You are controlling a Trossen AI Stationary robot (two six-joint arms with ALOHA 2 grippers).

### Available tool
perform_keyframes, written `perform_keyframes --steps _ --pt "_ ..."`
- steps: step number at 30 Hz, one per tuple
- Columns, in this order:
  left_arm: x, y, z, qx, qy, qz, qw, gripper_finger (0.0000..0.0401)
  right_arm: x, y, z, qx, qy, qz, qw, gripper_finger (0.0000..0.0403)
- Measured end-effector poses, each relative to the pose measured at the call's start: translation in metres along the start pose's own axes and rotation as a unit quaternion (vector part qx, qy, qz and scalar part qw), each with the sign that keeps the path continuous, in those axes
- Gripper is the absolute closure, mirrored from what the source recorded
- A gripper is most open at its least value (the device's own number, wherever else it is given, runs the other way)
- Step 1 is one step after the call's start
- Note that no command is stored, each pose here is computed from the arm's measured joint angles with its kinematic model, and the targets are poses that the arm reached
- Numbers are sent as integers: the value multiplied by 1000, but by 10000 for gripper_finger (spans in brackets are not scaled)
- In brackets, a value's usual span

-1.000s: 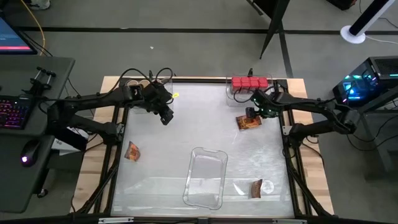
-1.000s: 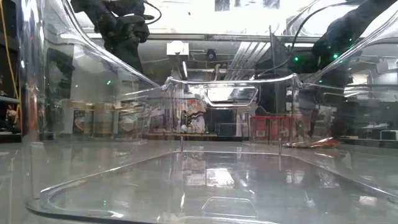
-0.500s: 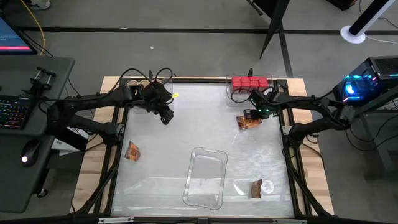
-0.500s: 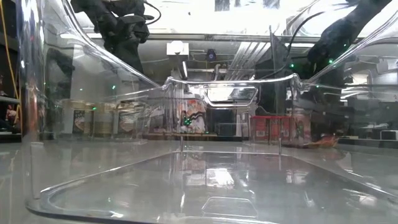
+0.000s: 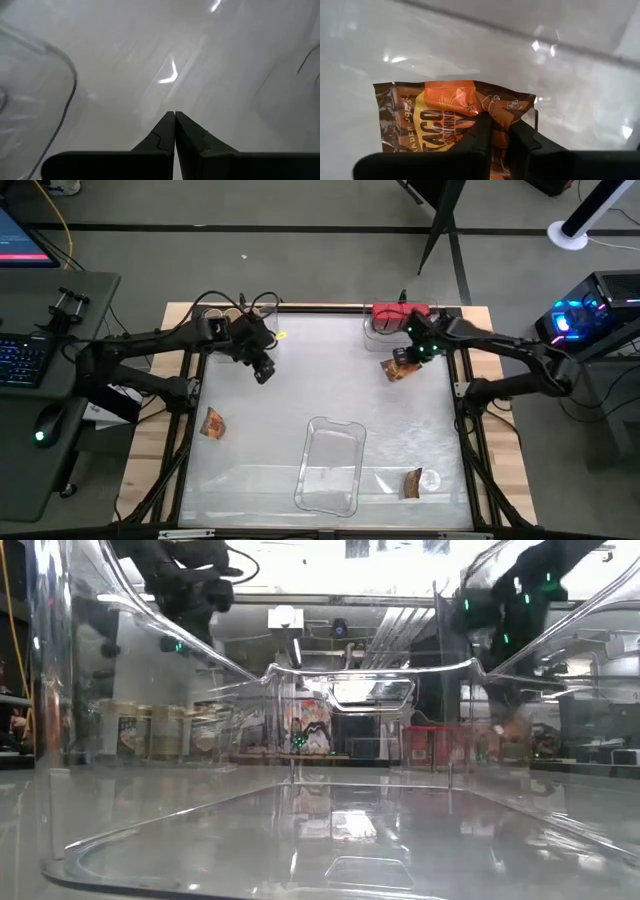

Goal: Sort spices by type
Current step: Put the top orange seasoning pack into the bottom transparent bin

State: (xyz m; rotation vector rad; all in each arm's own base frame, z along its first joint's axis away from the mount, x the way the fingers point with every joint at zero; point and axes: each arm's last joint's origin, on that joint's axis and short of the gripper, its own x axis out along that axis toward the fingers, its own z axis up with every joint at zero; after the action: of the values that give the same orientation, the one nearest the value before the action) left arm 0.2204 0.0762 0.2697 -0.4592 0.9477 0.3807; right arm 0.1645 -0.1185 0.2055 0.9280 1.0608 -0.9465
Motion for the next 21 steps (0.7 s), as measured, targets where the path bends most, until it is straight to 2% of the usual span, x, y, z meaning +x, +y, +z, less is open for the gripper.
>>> perform_keyframes --steps 2,5,8,10,16,21 --pt "-2 3 -4 11 18 9 1000 401 -22 10 6 -25 -30 35 999 378" --pt "-7 8 -9 20 36 19 999 401 -59 32 12 -85 -73 130 985 378" --pt "-12 10 -9 18 26 30 999 401 -94 63 11 -166 -113 232 952 379" --pt "-15 12 -10 11 17 41 999 401 -111 85 3 -220 -121 270 929 379" --pt "-21 12 -10 -4 2 44 999 401 -116 152 -39 -349 -84 307 881 380" --pt "-20 12 -10 -23 -3 57 998 401 -89 204 -79 -416 -37 304 856 380"
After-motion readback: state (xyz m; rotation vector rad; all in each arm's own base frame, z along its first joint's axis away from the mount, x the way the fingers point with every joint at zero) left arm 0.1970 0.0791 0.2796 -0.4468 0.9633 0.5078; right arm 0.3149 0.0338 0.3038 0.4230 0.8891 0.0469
